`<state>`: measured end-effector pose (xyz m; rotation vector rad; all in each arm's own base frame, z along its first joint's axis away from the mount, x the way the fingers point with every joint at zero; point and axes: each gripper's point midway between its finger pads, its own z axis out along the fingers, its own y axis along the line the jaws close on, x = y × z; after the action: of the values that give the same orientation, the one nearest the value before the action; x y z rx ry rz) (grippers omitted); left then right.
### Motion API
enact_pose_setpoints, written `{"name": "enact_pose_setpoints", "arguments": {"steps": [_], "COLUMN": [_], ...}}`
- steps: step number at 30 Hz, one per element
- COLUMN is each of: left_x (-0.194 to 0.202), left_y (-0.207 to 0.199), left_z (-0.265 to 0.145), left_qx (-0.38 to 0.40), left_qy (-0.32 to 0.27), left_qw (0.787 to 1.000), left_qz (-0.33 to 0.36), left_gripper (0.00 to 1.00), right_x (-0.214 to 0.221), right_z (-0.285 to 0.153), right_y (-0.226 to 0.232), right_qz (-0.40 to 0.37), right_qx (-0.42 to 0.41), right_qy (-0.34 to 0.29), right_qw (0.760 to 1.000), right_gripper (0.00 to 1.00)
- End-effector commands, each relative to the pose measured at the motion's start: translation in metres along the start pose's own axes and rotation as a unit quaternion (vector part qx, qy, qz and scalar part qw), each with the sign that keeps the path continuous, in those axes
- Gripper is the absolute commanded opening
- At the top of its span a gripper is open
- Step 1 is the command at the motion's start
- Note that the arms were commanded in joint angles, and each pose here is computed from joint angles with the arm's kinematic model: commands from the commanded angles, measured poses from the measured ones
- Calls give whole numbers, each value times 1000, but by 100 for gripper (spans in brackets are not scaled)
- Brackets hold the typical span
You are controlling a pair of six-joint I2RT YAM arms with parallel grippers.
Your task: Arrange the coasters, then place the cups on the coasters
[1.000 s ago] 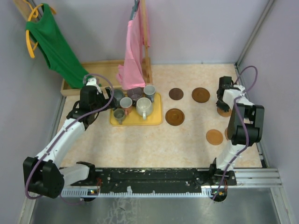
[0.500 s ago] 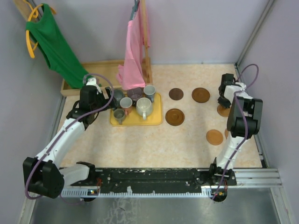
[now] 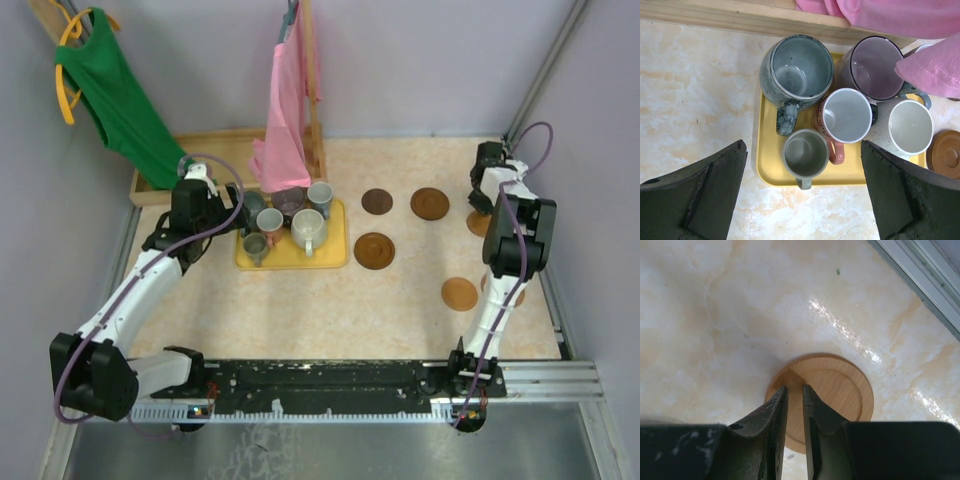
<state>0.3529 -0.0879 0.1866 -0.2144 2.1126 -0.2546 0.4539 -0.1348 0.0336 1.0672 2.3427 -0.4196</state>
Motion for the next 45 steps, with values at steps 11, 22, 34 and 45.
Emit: {"name": "enact_pose_setpoints", "arguments": {"steps": [11,22,34,45], "left_x": [-10,-11,-11,-11], "left_y": [-7,-6,-5,-6], "left_z": [5,7,9,12], "left_qx": [5,0,-3,-2], "left_qy": [-5,-7,-6,-4], "left_qw": [1000,1000,1000,1000], "left_qz": [0,2,2,3], "left_gripper": [100,100,100,100], "right_x": [-15,-35,-49,-52], "right_z": [29,36,39,39], "right_y": [27,36,18,11], "right_qz": [-17,-21,-6,-2], "right_qx": [-15,-4,24,33], "right_qy": [5,-6,-14,-17], "right_qw": [1000,1000,1000,999], "right_gripper": [20,19,19,19]}}
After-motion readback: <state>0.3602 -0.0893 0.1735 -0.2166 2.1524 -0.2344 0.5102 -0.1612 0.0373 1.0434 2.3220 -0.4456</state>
